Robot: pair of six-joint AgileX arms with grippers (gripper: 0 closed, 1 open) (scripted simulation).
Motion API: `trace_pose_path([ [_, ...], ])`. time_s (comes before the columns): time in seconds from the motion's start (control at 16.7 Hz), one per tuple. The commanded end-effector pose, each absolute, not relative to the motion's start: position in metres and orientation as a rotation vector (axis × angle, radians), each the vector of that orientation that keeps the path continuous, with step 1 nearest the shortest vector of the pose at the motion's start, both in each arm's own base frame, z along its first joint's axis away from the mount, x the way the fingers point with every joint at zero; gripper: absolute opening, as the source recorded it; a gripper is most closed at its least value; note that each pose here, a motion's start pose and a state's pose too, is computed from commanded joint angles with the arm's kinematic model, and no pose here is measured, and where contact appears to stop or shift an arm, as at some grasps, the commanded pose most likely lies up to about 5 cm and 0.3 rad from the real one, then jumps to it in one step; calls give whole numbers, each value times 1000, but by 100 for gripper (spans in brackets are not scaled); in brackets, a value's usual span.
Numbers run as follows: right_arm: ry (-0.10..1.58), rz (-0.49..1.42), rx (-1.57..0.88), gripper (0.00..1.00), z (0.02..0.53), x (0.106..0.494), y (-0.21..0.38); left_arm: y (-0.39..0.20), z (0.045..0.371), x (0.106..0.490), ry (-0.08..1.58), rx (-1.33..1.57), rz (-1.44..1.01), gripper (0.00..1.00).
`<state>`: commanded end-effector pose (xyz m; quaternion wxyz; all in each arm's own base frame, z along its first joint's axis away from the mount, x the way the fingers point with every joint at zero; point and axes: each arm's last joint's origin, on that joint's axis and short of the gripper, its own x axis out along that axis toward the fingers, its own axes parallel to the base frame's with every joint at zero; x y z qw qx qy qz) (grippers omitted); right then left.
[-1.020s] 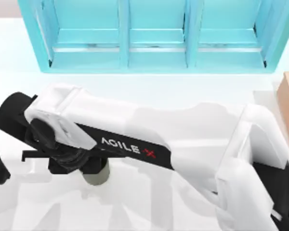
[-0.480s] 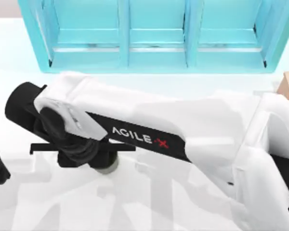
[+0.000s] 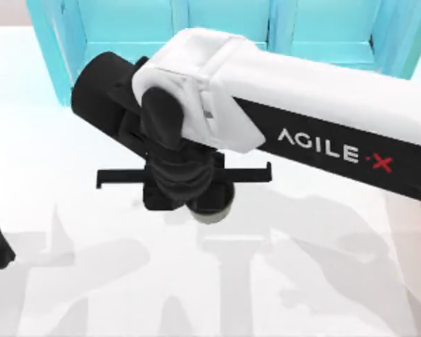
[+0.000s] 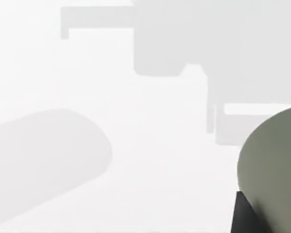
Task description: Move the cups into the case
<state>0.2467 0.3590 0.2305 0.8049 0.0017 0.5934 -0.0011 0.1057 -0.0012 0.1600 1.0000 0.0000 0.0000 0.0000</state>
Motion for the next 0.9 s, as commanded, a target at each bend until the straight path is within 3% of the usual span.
trace_pose_path([
  [0.36, 1271, -3, 0, 0, 234, 245, 354, -1, 160, 106, 0, 0, 0, 100],
  [0.54, 1292, -18, -19, 0, 236, 263, 334, -1, 160, 106, 0, 0, 0, 100],
  [0.9, 1426, -67, -73, 0, 250, 340, 203, -1, 160, 106, 0, 0, 0, 100],
])
